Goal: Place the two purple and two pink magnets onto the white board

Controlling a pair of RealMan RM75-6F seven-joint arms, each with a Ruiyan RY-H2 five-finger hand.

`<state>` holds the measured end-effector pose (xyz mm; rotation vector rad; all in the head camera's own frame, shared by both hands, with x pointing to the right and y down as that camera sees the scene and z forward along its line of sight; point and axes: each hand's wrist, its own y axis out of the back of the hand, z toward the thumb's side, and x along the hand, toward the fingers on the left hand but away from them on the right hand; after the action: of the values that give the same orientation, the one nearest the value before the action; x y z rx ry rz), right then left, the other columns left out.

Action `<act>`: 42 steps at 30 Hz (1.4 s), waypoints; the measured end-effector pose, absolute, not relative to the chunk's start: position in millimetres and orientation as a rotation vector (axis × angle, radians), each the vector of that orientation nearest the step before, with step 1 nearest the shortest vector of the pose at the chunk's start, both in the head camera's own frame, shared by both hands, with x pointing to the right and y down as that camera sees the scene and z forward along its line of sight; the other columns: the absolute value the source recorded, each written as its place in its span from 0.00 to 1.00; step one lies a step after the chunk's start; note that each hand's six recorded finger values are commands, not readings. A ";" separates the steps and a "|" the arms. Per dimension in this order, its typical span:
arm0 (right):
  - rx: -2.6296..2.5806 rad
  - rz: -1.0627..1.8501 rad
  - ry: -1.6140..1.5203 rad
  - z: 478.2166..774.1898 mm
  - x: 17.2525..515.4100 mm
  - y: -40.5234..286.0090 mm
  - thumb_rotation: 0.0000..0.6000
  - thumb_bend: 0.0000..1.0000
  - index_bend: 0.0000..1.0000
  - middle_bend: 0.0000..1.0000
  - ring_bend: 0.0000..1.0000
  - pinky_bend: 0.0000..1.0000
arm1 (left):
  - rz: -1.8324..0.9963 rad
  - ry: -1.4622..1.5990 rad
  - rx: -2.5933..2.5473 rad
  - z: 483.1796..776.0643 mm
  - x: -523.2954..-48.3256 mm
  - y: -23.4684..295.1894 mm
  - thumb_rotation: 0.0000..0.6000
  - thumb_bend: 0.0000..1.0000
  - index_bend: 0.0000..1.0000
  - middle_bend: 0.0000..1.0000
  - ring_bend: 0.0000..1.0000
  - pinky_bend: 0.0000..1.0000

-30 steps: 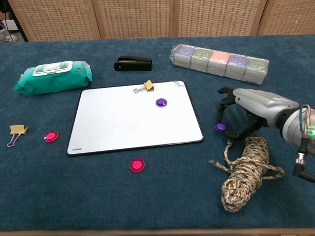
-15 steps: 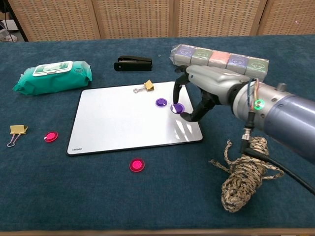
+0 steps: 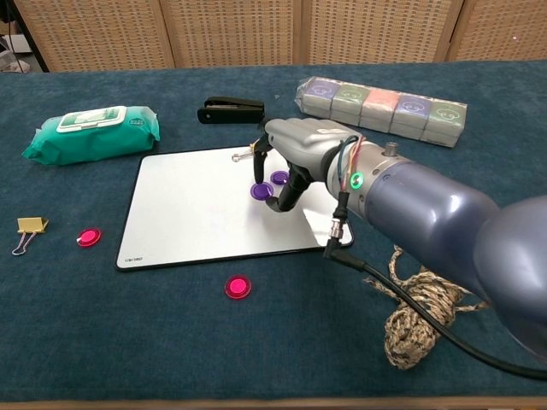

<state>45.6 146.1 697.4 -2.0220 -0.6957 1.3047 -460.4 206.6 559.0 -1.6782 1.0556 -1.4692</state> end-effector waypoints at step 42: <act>-1.996 1.296 -0.730 675.7 72.0 141.9 1.00 0.10 0.31 0.00 0.00 0.00 | -1.465 1.061 -1.687 555.9 -460.0 207.4 1.00 0.00 0.00 0.00 0.00 0.00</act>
<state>72.0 141.9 675.7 -1.9957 -0.7297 1.2958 -460.0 207.4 555.9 -1.6871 1.0609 -1.4647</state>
